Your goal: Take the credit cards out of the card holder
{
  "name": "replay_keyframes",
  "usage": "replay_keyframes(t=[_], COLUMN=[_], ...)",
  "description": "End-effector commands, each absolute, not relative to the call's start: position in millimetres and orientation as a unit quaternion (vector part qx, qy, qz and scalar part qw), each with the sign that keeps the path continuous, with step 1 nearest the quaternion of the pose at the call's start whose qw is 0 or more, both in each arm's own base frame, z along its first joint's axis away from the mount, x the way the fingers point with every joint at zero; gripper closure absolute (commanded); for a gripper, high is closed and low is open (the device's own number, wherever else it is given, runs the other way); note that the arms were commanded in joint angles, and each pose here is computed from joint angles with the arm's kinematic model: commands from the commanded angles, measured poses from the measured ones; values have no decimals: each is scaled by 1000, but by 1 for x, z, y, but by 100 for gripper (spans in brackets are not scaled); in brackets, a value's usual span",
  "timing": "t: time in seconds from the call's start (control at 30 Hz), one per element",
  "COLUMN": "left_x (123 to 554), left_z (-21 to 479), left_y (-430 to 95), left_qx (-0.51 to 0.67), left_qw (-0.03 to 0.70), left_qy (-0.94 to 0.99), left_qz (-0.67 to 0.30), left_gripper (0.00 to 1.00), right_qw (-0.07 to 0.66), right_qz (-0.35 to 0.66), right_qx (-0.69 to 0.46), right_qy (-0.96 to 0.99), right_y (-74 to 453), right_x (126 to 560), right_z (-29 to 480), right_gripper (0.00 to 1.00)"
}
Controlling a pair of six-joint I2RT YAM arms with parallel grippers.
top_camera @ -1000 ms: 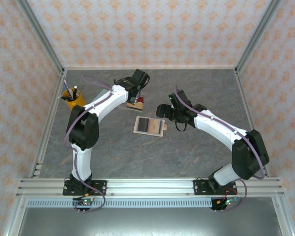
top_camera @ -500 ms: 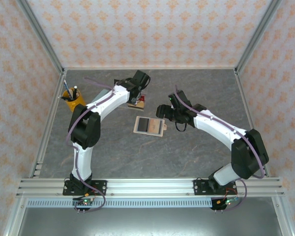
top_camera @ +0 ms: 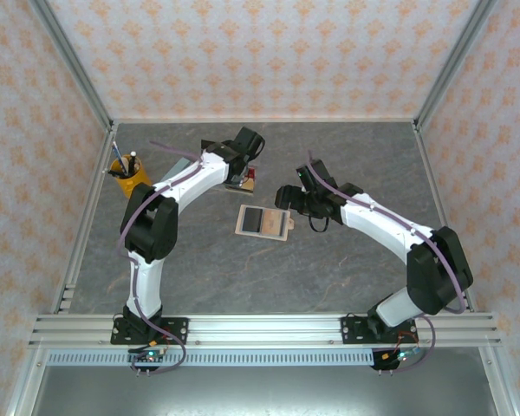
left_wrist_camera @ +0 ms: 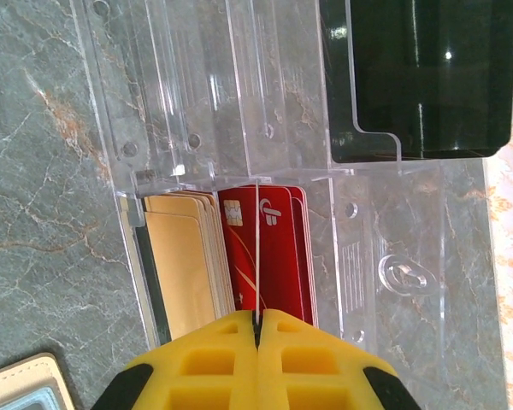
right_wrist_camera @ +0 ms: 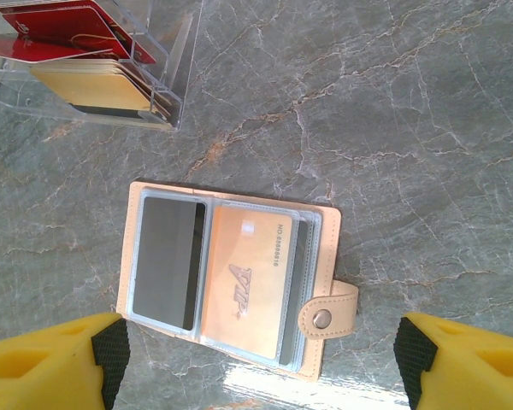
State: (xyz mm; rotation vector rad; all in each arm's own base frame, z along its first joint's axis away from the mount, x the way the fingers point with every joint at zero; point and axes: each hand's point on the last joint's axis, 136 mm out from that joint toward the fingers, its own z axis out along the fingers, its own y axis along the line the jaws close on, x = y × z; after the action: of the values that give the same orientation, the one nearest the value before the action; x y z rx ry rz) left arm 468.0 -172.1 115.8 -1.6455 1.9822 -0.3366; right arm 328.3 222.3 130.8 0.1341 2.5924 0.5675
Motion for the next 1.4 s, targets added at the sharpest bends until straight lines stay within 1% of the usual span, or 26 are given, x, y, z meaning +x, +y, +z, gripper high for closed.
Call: replay_keyframes(t=[0.0,0.23,0.53,0.67,0.73,0.93,1.07,1.23,1.37], left_x=[469,476,483,486,489,496,500,506,500], left_z=[127,123,119,119,121,123,125,140,163], left_y=[-174,-181,-189,-190,-192,-193,-192,-191,-188], left_qx=[-616,-617,-613,-608,-598,-588,-577,-535,-466], left_qw=[284,275,265,268,269,272,276,285,302], left_qy=[722,723,727,731,738,745,752,778,816], left_qz=[-138,-145,-157,-157,-156,-159,-160,-165,-164], left_gripper=[100,96,93,89,85,78,78,76,74], right_qw=[238,237,238,238,238,238,238,239,237], right_qz=[201,200,200,200,199,200,199,198,197], right_qx=[46,47,46,46,45,46,46,46,41], right_qy=[949,950,949,949,950,949,949,950,950], right_y=[220,219,219,219,219,218,218,217,218], right_x=[330,329,329,328,328,328,328,327,326], right_z=[131,130,132,132,132,132,132,134,135], right_gripper=[17,17,17,17,17,17,17,17,18])
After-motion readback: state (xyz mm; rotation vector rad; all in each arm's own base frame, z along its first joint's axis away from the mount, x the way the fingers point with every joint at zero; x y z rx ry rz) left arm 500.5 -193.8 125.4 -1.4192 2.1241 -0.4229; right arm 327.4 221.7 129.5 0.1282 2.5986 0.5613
